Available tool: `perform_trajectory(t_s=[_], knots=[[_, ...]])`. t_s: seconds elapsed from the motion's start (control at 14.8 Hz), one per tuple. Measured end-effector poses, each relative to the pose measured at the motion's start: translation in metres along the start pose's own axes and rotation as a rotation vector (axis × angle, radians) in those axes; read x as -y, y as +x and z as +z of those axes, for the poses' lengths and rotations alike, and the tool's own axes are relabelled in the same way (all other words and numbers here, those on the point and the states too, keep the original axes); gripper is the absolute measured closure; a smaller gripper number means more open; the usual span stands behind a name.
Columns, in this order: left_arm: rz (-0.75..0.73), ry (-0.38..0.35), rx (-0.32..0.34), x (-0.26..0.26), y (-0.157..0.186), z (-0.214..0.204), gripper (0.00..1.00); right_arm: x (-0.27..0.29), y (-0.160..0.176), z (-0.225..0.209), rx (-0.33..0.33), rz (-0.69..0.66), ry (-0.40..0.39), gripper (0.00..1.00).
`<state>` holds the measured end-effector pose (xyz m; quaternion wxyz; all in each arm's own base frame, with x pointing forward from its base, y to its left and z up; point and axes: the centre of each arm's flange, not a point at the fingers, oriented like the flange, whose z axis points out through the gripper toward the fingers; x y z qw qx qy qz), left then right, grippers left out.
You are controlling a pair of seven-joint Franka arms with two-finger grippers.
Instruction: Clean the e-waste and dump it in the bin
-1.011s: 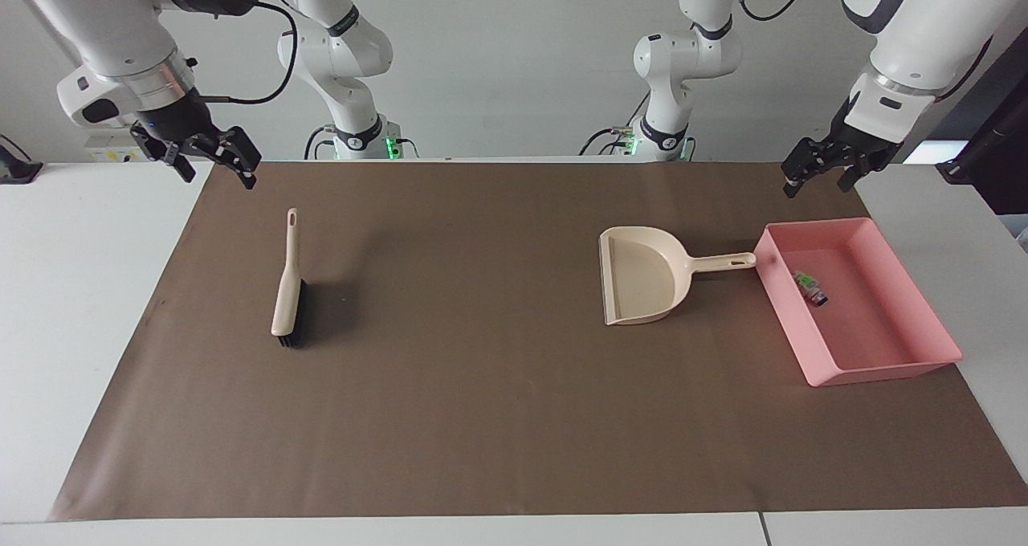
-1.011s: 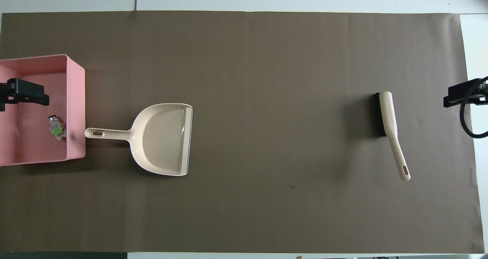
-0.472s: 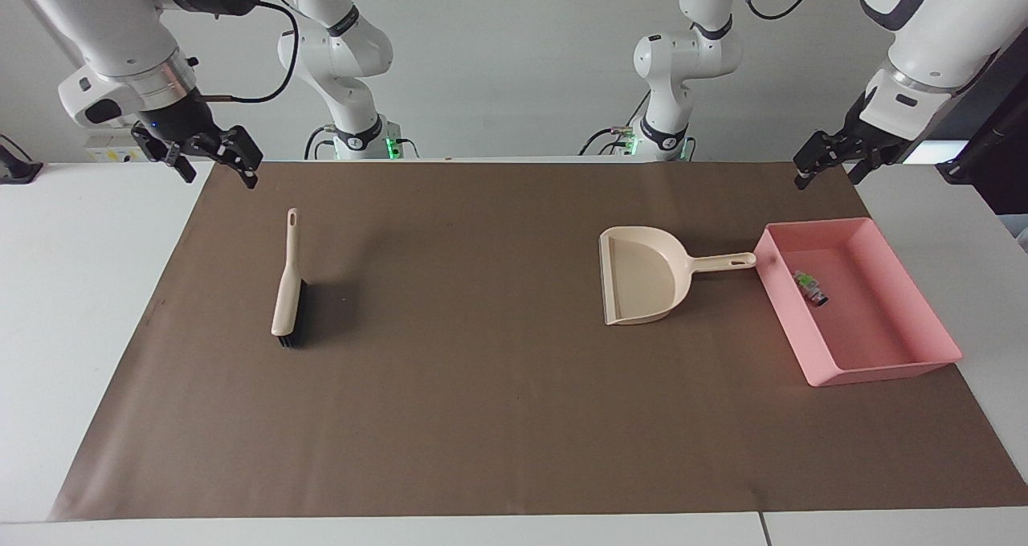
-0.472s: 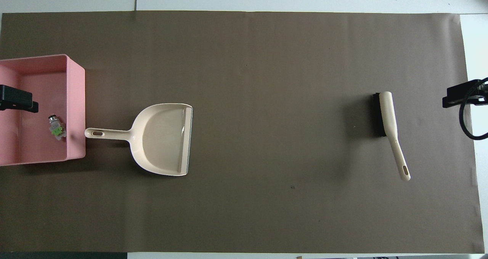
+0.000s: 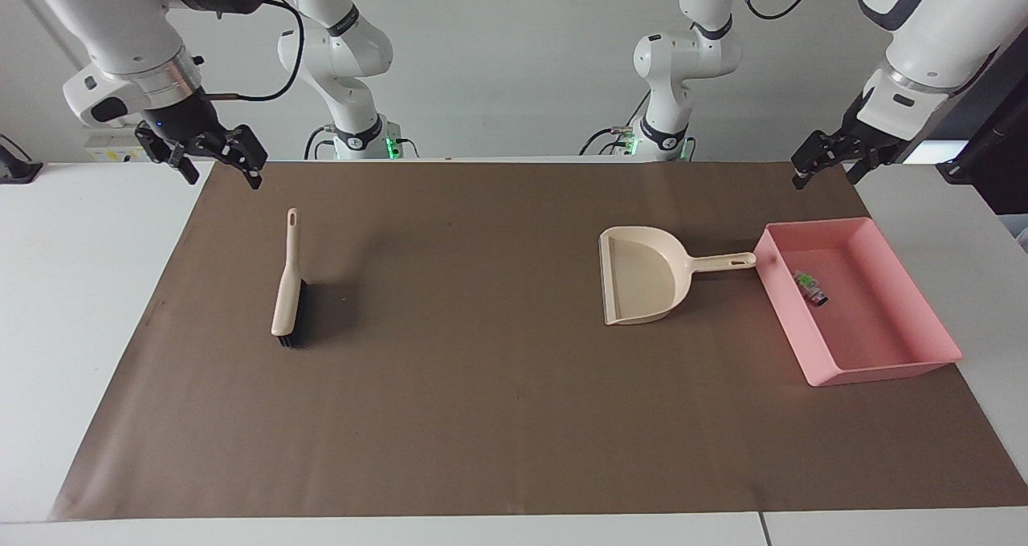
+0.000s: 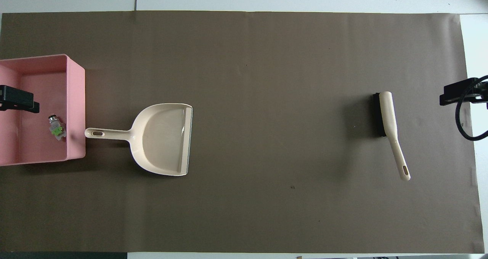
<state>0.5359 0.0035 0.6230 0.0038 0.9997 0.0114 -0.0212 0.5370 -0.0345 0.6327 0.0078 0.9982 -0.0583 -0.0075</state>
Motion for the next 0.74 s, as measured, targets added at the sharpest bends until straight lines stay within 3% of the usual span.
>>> perform_trajectory(t_s=[0.74], knots=[[0.006,0.001,0.003,-0.0032,-0.0003,0.0003,0.01,0.0051,0.0076,-0.0041,-0.011,-0.007,-0.001,0.00]])
